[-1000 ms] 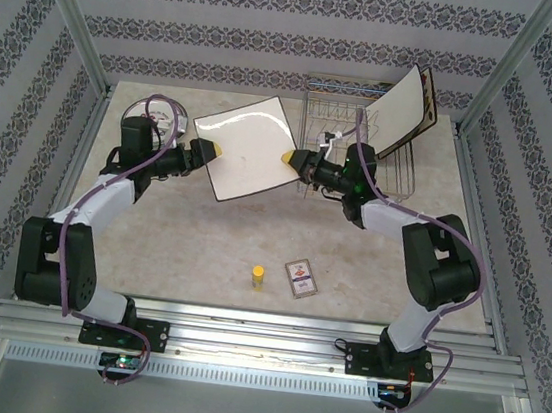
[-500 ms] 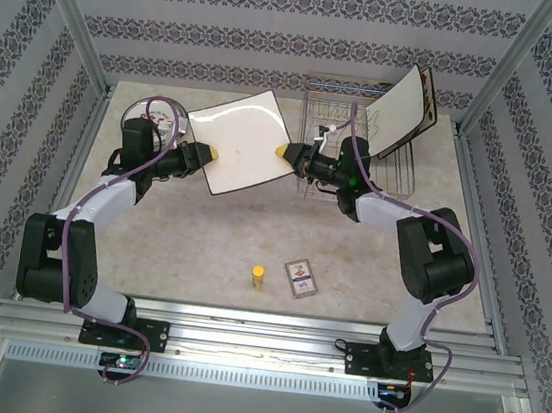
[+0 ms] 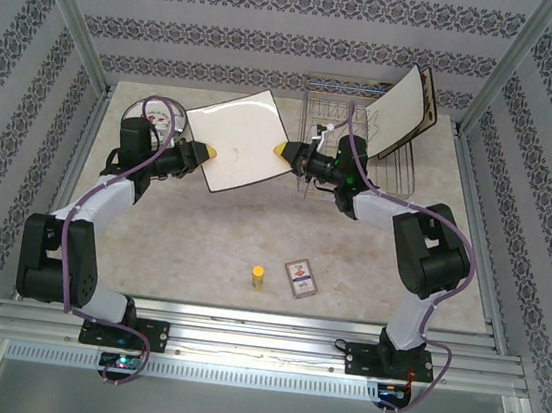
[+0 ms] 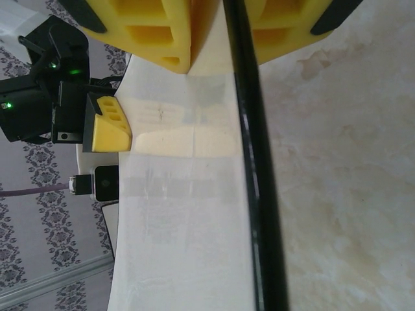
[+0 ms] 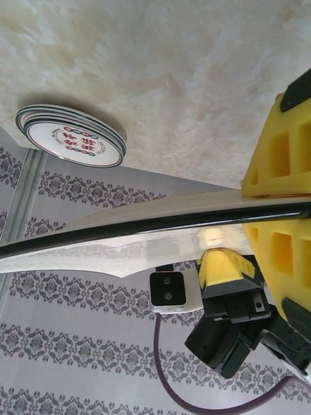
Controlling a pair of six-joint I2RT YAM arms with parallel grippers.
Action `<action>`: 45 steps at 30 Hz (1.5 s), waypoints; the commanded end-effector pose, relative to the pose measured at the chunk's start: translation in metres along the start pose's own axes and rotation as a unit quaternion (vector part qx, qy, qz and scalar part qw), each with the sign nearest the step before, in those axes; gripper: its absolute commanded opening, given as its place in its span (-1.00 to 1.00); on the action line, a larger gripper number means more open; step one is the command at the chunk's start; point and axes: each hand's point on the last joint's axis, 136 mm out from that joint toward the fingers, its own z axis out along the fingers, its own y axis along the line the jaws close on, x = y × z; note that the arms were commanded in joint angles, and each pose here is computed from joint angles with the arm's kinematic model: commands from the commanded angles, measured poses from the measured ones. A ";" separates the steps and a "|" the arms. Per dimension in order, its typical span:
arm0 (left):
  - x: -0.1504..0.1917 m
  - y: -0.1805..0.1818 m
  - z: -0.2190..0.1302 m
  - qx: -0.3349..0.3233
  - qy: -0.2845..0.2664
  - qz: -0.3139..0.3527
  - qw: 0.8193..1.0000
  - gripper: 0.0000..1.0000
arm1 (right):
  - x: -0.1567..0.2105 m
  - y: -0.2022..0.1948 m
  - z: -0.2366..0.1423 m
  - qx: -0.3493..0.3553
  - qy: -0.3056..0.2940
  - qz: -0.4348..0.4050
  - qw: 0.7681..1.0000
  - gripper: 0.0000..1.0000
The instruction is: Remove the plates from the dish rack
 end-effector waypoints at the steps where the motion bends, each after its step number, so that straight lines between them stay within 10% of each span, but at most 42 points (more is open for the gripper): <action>1: -0.004 -0.024 0.003 0.035 -0.003 0.052 0.998 -1.00 | 0.004 0.077 0.011 -0.099 0.008 -0.095 0.990 -1.00; 8: -0.007 -0.032 0.001 0.055 -0.015 0.053 0.997 -1.00 | 0.004 0.069 0.013 -0.091 0.011 -0.086 0.992 -0.97; 28: -0.024 -0.069 -0.015 0.101 -0.051 0.065 0.991 -1.00 | -0.018 0.048 -0.004 -0.048 -0.016 -0.061 0.997 0.86; 45: -0.060 -0.065 -0.058 0.056 -0.157 0.060 0.984 -1.00 | -0.034 0.030 -0.047 0.125 -0.020 -0.092 0.988 0.96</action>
